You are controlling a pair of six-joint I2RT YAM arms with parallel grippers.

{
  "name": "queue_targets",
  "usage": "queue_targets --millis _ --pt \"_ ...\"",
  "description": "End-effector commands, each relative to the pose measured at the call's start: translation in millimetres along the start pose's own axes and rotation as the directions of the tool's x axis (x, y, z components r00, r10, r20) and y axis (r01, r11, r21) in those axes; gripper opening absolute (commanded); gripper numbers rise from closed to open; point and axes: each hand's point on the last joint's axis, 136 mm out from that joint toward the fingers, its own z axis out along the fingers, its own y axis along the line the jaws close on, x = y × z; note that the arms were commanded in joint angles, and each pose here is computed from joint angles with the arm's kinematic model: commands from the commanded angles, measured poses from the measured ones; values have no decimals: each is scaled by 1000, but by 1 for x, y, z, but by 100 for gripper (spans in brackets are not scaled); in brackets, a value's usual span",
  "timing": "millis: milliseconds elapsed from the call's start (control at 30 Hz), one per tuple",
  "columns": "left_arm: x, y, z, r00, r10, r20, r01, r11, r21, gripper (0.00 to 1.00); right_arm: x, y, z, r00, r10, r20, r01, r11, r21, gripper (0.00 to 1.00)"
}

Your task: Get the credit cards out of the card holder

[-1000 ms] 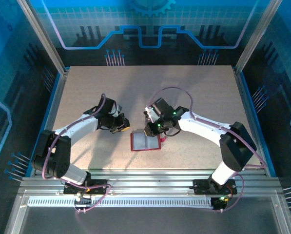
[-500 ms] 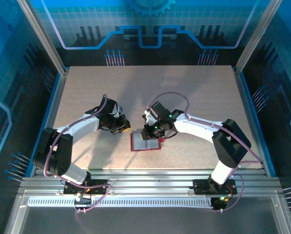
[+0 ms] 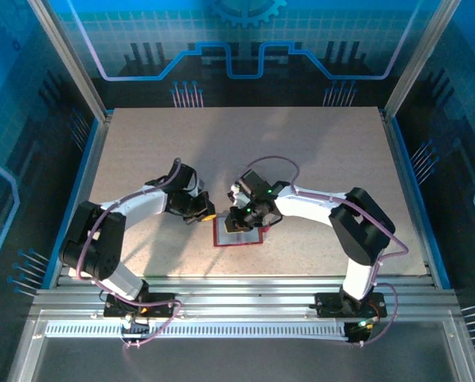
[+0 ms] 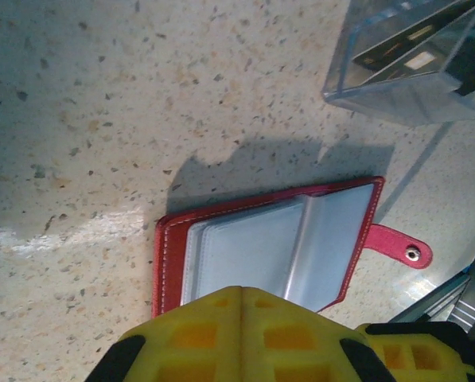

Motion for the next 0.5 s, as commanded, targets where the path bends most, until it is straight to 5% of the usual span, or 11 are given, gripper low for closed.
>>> queue_targets --millis 0,467 --pt "17 9 6 998 -9 -69 8 1000 -13 2 -2 16 8 1000 -13 -25 11 999 -48 14" --pt "40 19 27 983 -17 -181 9 999 -43 0 -5 11 26 998 1 -57 0 1000 14 15"
